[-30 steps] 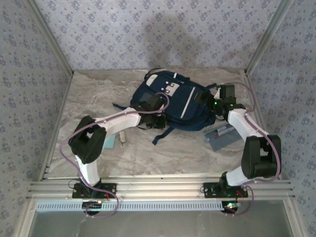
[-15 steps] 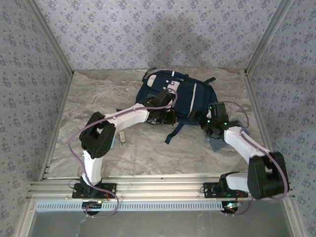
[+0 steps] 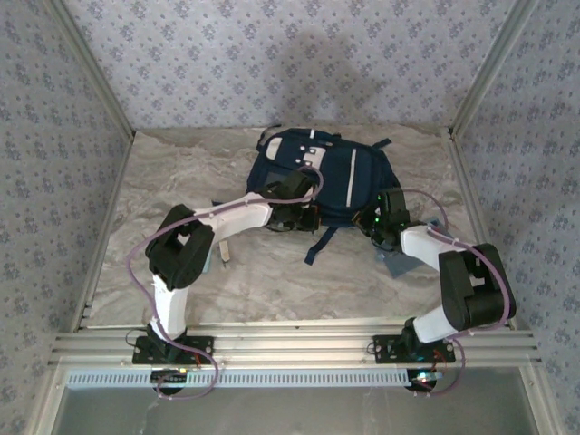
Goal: Pack books, pencil case, and school supplies into a backpack
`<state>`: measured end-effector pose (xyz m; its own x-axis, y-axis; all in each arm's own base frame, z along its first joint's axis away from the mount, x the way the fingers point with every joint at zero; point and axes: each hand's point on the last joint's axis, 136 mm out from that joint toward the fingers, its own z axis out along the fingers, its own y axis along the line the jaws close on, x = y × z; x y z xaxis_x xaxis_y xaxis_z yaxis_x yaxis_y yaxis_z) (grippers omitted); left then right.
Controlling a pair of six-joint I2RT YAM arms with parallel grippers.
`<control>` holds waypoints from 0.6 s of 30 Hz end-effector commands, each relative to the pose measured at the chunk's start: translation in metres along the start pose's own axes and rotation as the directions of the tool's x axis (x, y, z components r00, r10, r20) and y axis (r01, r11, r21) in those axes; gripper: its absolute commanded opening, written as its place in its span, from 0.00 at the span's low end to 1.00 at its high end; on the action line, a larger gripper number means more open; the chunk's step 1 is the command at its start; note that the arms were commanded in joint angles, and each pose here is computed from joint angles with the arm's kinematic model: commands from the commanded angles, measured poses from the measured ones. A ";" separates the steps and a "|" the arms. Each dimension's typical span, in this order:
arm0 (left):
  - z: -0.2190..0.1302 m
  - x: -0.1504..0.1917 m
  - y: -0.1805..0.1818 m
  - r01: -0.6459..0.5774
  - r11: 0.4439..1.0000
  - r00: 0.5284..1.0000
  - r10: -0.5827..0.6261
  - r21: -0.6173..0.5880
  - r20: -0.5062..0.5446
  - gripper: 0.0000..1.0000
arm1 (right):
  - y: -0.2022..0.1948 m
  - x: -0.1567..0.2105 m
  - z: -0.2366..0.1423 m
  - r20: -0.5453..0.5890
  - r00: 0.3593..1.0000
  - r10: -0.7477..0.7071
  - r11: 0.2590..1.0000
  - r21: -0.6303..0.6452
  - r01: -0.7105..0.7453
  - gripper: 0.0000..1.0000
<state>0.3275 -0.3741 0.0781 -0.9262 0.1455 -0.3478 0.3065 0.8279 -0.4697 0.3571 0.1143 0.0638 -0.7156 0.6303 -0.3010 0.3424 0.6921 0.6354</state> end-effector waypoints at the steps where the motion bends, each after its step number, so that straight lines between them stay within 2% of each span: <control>1: -0.030 -0.014 0.054 0.034 0.988 0.998 -0.026 -0.151 0.056 0.00 | -0.018 -0.024 -0.010 0.118 0.993 -0.002 0.998 0.066 -0.006 0.00; 4: -0.041 -0.020 0.079 0.043 0.973 0.997 -0.028 -0.228 0.068 0.00 | -0.021 -0.021 -0.012 0.115 0.993 0.002 0.998 0.068 -0.010 0.00; 9: -0.052 -0.026 0.083 0.020 0.964 0.997 0.002 -0.266 0.081 0.00 | -0.012 -0.014 -0.010 0.090 0.996 -0.012 0.999 0.050 0.008 0.00; 10: -0.053 -0.027 0.082 0.019 0.964 0.997 0.002 -0.264 0.079 0.03 | -0.009 -0.012 -0.010 0.084 0.996 -0.016 0.999 0.045 0.012 0.00; 13: -0.055 -0.027 0.077 0.025 0.970 0.998 -0.008 -0.244 0.069 0.32 | 0.002 -0.007 -0.010 0.056 0.998 -0.026 1.000 0.018 0.025 0.02; 14: -0.056 -0.026 0.074 0.029 0.972 0.998 -0.014 -0.234 0.067 0.42 | 0.005 -0.004 -0.010 0.048 0.998 -0.034 0.999 0.012 0.033 0.14; 16: -0.062 -0.026 0.069 0.039 0.975 0.997 -0.024 -0.217 0.072 0.48 | 0.012 -0.002 -0.014 0.040 0.998 -0.050 0.999 0.007 0.050 0.39; 18: -0.070 -0.026 0.066 0.045 0.977 0.996 -0.028 -0.208 0.084 0.52 | 0.017 -0.002 -0.019 0.042 0.997 -0.068 0.998 0.006 0.068 0.51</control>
<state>0.3590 -0.2994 0.0846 -0.9240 0.0978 -0.3696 0.2298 0.9146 -0.3326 0.3484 0.1192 0.0672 -0.7245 0.6124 -0.3164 0.3275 0.7098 0.6237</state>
